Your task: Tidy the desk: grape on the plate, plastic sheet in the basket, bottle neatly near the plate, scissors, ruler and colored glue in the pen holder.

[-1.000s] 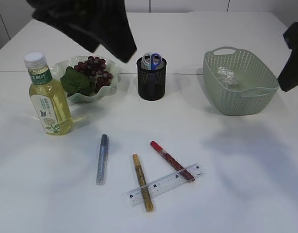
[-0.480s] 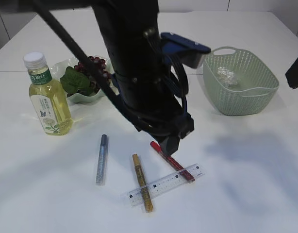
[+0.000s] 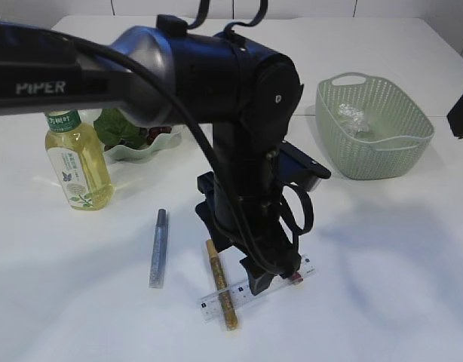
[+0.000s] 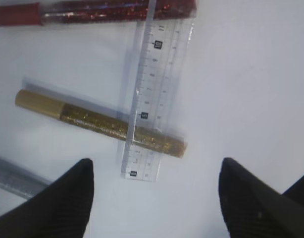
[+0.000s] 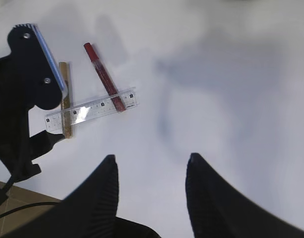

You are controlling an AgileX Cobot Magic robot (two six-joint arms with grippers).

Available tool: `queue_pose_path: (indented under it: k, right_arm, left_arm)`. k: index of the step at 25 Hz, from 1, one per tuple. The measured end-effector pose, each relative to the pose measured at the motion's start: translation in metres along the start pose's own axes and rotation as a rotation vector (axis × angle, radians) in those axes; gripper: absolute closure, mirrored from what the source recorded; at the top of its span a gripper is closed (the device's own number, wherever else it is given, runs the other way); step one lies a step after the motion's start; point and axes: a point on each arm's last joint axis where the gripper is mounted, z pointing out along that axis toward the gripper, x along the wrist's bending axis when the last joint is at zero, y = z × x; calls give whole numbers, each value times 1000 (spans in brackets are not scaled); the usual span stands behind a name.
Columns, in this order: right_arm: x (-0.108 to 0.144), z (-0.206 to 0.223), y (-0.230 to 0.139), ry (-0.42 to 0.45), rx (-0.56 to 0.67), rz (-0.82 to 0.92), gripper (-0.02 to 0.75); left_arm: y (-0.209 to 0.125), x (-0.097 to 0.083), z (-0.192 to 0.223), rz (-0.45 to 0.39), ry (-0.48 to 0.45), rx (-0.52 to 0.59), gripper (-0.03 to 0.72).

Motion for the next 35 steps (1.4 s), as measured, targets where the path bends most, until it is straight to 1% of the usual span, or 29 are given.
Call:
queue_pose_path:
  k: [6,8,14,18,25,35]
  right_arm:
    - [0,0,0,-5,0,-2,374]
    - [0,0,0,-5,0,-4,374]
    - [0,0,0,-5,0,-4,374]
    - [0,0,0,-5,0,-4,374]
    - [0,0,0,-5,0,-6,374]
    - [0,0,0,-5,0,-6,374]
  left_arm:
    - [9,-11,12,127,7,2,115]
    - [10,-12,15,150,10,7,115]
    - [13,-11,30,166,26,38,115]
    - [15,-8,34,180,53,30,115]
    - [19,-8,38,187,63,-1,115]
    - [20,-7,62,195,64,46,115]
